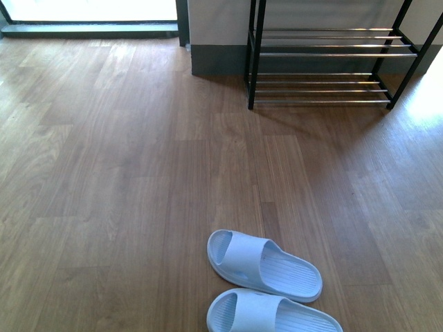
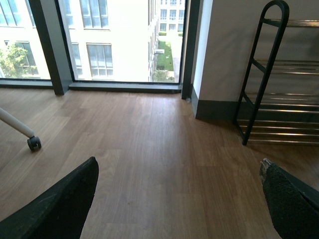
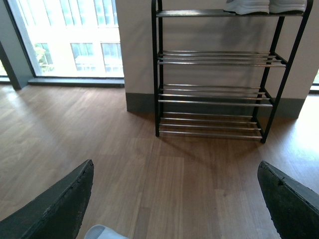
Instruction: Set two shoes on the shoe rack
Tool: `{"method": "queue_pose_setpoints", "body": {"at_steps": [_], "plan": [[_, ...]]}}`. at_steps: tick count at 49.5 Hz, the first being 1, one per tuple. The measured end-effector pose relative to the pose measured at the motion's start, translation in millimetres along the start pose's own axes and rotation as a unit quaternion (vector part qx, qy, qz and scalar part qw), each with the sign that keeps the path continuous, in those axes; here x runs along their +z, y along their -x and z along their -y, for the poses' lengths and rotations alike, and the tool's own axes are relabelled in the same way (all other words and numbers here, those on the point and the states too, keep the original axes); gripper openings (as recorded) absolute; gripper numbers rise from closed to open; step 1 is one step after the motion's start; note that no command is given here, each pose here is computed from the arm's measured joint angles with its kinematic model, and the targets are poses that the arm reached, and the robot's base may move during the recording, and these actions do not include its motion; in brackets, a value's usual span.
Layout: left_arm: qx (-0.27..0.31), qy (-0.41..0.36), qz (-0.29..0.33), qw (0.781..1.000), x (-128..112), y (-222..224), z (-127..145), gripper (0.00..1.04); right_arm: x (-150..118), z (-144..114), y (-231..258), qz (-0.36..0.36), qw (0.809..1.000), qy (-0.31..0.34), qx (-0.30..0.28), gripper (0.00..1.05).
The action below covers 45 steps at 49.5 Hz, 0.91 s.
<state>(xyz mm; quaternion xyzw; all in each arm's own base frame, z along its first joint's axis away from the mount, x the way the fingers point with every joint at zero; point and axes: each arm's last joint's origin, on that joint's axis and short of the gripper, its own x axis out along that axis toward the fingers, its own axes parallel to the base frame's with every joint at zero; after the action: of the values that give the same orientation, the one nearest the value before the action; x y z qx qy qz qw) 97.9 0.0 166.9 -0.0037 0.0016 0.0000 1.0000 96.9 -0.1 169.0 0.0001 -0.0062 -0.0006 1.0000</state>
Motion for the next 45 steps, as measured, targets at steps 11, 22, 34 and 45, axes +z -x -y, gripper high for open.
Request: {"method": "queue_pose_setpoints", "body": {"at_steps": [11, 22, 34, 45], "plan": [[0.0, 0.0, 0.0, 1.0, 0.0, 0.0, 0.0, 0.95, 0.0, 0.0, 0.0, 0.0, 1.0, 0.0, 0.0, 0.95], [0.0, 0.0, 0.0, 1.0, 0.0, 0.0, 0.0, 0.95, 0.0, 0.0, 0.0, 0.0, 1.0, 0.0, 0.0, 0.95], [0.0, 0.0, 0.0, 1.0, 0.0, 0.0, 0.0, 0.95, 0.0, 0.0, 0.0, 0.0, 1.0, 0.0, 0.0, 0.95], [0.001, 0.0, 0.0, 1.0, 0.0, 0.0, -0.1, 0.95, 0.0, 0.0, 0.0, 0.0, 1.0, 0.0, 0.0, 0.95]]}}
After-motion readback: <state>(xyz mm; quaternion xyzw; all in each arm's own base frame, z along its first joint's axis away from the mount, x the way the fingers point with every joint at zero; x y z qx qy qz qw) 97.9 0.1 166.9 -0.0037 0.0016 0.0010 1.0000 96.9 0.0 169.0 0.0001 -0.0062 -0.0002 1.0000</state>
